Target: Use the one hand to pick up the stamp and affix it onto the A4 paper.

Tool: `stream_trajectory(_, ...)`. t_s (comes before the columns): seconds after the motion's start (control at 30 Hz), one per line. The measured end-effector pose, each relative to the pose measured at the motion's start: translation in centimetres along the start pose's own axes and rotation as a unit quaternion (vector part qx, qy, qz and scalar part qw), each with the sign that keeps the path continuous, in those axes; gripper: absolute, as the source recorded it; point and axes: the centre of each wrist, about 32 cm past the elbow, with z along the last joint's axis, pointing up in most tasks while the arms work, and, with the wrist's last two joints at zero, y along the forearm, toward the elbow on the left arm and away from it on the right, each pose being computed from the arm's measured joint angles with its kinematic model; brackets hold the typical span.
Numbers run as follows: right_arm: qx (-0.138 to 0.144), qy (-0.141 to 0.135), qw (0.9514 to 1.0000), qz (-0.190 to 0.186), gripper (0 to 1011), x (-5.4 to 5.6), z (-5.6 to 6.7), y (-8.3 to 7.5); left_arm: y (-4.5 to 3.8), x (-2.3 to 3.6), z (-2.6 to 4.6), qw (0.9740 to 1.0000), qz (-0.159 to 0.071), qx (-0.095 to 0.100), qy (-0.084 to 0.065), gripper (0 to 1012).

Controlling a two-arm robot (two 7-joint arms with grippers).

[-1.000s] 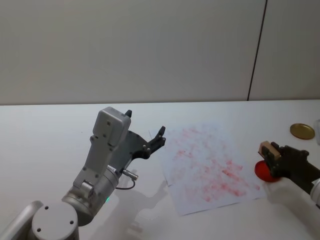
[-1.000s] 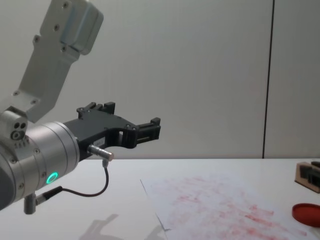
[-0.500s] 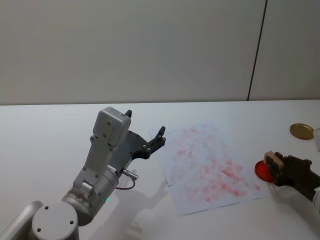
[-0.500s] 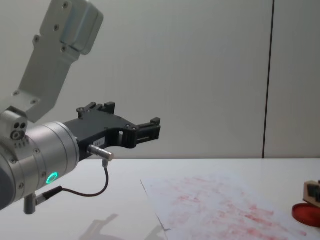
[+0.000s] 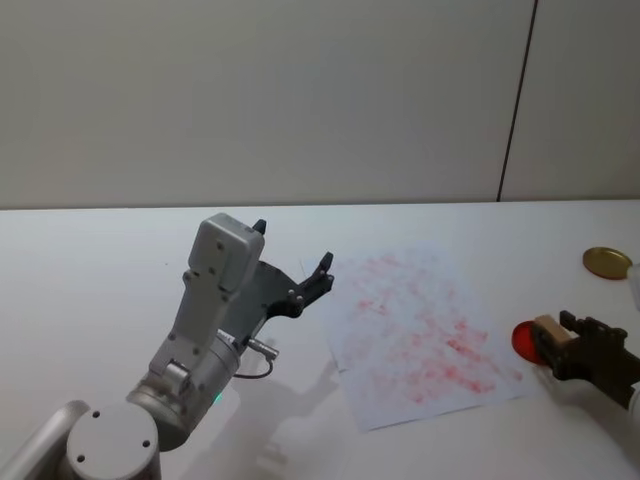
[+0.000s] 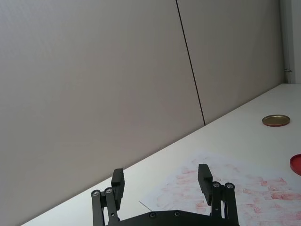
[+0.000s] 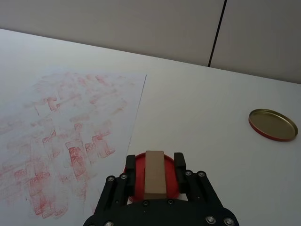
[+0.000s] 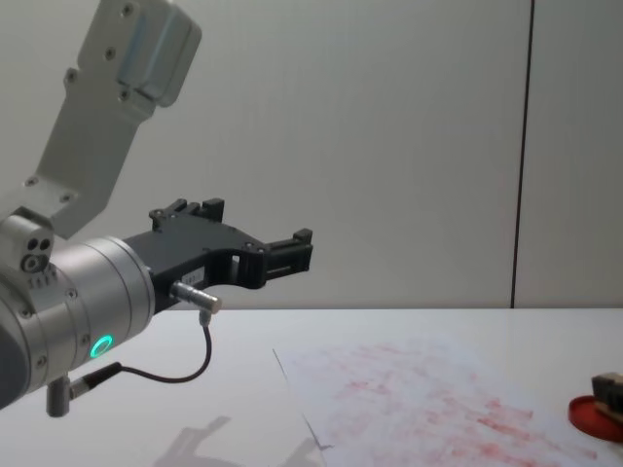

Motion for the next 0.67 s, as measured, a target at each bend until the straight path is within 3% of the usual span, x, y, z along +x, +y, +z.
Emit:
stream_trajectory(0.4,0.021,0.000,0.9998,-0.006,843,-0.1,0.6,-0.2,0.00,0.00,0.00,1.0000,0.000,0.000,0.000,993)
stream_trajectory(0.57,0.040,-0.003,0.9992,-0.009,973,-0.2,1.2,-0.4,0.00,0.00,0.00,1.0000,0.000,0.000,0.000,993)
stream_trajectory(0.67,0.047,-0.004,0.9988,-0.010,1001,-0.3,1.5,-0.6,0.00,0.00,0.00,1.0000,0.000,0.000,0.000,993)
